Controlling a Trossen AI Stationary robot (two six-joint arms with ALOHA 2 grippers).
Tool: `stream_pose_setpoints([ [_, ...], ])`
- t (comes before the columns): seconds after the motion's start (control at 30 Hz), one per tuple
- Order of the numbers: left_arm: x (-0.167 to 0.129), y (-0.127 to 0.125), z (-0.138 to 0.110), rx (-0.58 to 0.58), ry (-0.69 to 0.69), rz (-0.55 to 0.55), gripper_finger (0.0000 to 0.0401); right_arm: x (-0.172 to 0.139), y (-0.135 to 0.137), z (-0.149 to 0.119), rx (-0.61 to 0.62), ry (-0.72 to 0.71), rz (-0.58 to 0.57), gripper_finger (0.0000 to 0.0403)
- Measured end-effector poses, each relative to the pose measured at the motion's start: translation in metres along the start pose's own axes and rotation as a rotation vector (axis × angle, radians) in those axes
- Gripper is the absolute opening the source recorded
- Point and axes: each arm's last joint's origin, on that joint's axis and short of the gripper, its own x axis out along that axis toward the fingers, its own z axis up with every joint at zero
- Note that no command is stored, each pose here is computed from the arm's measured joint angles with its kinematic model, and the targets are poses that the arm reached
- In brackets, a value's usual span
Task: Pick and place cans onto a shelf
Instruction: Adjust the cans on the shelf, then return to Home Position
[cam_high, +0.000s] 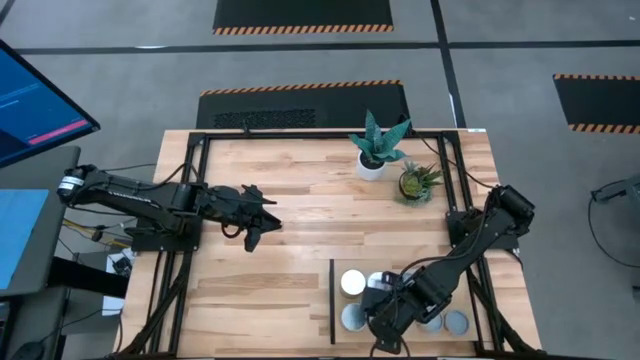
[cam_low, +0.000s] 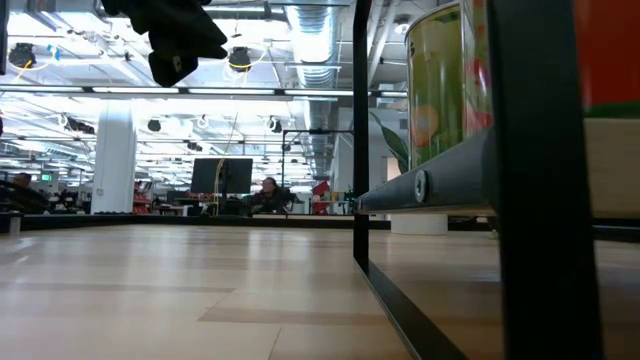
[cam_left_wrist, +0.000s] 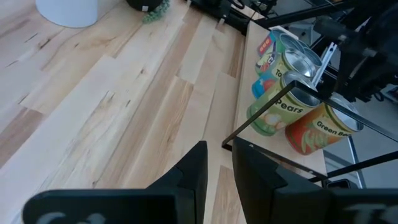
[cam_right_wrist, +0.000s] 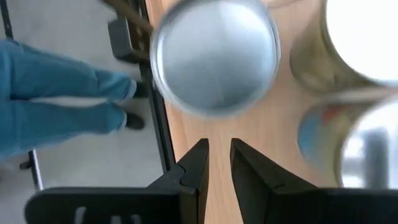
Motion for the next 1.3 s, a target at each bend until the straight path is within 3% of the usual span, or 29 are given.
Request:
stream_pose_setpoints([
  [0.23,0.000,0.000,0.000,0.007,0.000,0.000,0.0061,-0.058,0.002,0.003,0.024,0.128,0.096,0.0092],
  [0.37,0.000,0.000,0.000,-0.007,0.001,0.000,0.0061,-0.109,-0.004,0.014,0.156,0.114,0.198,0.0092],
  [0.43,-0.002,0.000,-0.001,-0.044,0.008,-0.002,0.0061,-0.134,-0.008,0.018,0.194,0.087,0.265,0.0092],
  [0.5,-0.004,0.001,-0.003,-0.061,0.045,-0.009,0.0061,-0.155,-0.015,0.019,0.155,0.042,0.311,0.0092],
  [0.57,-0.007,0.002,-0.008,-0.097,0.101,-0.003,0.0061,-0.172,-0.018,0.019,0.119,-0.105,0.310,0.0092],
  [0.67,-0.008,0.002,-0.013,-0.051,0.173,-0.052,0.0061,-0.189,-0.018,0.013,-0.270,-0.393,0.161,0.0092],
  [0.73,-0.011,0.000,-0.012,0.005,0.166,-0.087,0.0061,-0.195,-0.017,0.011,-0.502,-0.458,0.134,0.0092],
  [0.83,-0.022,0.000,-0.009,0.073,0.126,-0.111,0.0061,-0.195,-0.019,0.002,-0.804,-0.534,0.161,0.0092],
  [0.93,-0.038,0.000,-0.007,0.169,0.030,-0.148,0.0061,-0.178,-0.035,-0.005,-1.029,-0.529,0.325,0.0092],
  [1.0,-0.045,0.005,-0.016,0.226,-0.053,-0.191,0.0061,-0.157,-0.054,-0.007,-1.026,-0.544,0.420,0.0092],
  [1.07,-0.045,0.017,-0.034,0.230,-0.131,-0.223,0.0061,-0.136,-0.082,-0.010,-0.925,-0.598,0.445,0.0092],
  [1.17,-0.036,0.038,-0.072,0.180,-0.246,-0.322,0.0061,-0.111,-0.119,-0.016,-0.798,-0.801,0.468,0.0092],
  [1.3,-0.037,0.050,-0.092,0.184,-0.496,-0.467,0.0061,-0.079,-0.160,-0.044,-0.736,-0.989,0.544,0.0092],
])
